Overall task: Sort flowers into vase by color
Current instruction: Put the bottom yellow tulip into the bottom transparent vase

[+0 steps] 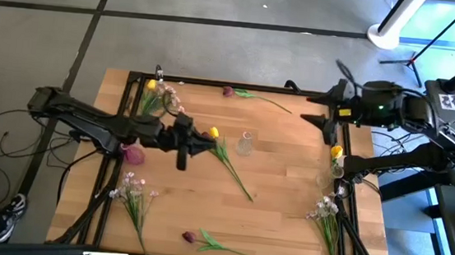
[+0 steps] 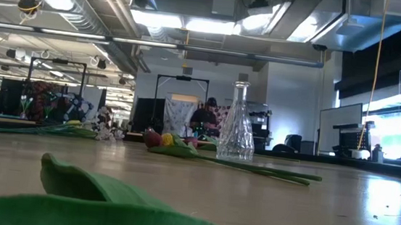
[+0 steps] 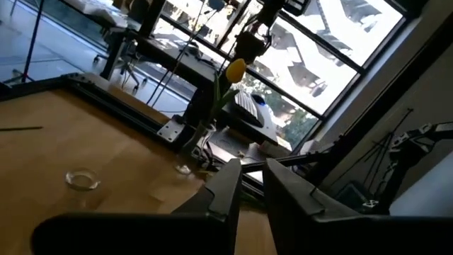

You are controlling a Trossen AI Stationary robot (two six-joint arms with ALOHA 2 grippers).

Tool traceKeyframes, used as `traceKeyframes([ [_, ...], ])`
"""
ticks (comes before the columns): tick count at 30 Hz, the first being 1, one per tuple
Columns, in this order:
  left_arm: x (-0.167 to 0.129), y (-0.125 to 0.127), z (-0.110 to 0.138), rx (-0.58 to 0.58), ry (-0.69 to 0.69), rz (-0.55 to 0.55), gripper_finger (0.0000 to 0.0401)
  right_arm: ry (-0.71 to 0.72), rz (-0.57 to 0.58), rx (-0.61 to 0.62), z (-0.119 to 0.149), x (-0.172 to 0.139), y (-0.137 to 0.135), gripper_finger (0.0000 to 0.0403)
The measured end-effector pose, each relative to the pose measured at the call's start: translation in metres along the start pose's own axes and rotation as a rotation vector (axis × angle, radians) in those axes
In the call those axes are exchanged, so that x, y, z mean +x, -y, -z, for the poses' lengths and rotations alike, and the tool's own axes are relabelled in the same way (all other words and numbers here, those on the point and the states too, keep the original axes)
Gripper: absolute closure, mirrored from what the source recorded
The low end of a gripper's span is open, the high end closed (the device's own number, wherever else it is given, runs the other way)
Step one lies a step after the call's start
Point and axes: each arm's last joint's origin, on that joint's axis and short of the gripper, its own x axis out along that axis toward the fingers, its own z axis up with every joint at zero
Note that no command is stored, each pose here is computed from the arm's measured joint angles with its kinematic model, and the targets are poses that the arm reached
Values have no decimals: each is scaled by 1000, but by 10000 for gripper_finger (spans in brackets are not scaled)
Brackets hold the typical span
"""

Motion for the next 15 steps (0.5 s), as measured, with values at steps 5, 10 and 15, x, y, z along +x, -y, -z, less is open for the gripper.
traceKeyframes([
  [5, 27, 23, 11, -1, -35, 2, 344, -54, -57, -1, 11, 15, -2, 123],
  [10, 45, 29, 39, 82, -181, -91, 344, -118, -64, -3, 28, 36, -4, 123],
  [15, 57, 10, 67, -23, -303, -273, 344, -153, -56, -7, 37, 45, -3, 123],
])
